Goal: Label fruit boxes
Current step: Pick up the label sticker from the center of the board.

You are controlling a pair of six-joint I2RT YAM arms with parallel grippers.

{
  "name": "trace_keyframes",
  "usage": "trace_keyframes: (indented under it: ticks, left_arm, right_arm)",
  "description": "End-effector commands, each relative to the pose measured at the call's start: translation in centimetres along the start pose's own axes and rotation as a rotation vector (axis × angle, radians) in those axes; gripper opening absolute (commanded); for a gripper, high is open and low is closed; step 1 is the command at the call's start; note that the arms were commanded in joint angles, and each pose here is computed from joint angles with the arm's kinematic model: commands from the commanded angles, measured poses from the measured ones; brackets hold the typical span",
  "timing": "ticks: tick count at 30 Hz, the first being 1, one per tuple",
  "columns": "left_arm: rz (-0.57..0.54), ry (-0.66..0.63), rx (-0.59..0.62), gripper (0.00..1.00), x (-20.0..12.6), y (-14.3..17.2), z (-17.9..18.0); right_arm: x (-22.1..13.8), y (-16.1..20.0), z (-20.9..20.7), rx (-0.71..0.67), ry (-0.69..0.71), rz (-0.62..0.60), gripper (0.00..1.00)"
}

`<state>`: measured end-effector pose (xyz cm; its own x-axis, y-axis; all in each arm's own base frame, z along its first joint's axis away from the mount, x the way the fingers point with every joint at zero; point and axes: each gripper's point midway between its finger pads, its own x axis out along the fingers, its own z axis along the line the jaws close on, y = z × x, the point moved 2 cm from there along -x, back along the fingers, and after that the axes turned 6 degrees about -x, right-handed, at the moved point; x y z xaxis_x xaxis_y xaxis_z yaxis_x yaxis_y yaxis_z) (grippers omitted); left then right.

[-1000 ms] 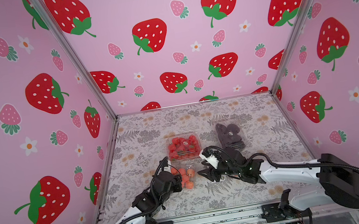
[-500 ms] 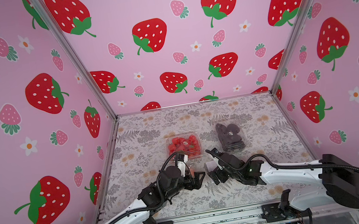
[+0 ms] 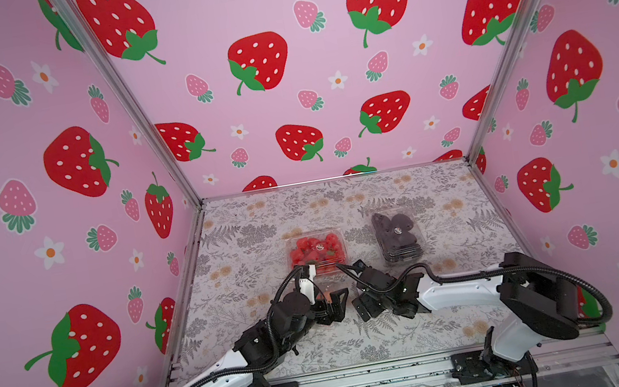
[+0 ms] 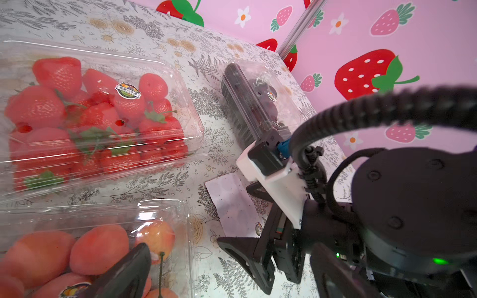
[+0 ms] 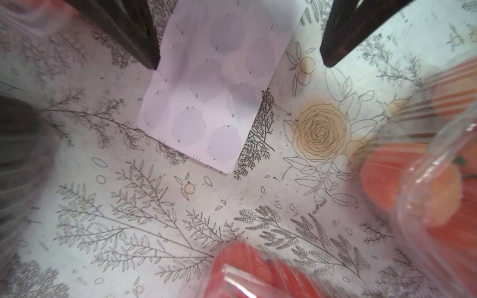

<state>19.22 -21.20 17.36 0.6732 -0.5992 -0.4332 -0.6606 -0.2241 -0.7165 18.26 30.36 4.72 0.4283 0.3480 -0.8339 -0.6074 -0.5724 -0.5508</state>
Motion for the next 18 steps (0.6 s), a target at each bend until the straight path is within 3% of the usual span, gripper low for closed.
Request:
trace_keyframes:
  ticks: [1, 9, 13, 18]
  left_arm:
    - [0.011, -0.021, -0.007, 1.0, 0.2, 0.4, 0.4]
    - [-0.006, -0.005, -0.014, 1.0, 0.0, 0.4, 0.4]
    - [-0.01, -0.009, -0.013, 0.98, 0.2, 0.4, 0.5]
    - [0.001, -0.008, -0.017, 0.98, 0.7, 0.7, 0.5]
  right_arm:
    - [0.4, 0.7, 0.0, 0.04, 0.042, 0.049, 1.0]
    - [-0.1, 1.9, -1.0, 0.067, 0.083, 0.056, 0.98]
    - [0.8, 3.5, 0.9, 0.082, -0.039, 0.101, 0.92]
    - [2.1, 4.4, 0.8, 0.049, 0.016, 0.151, 0.78]
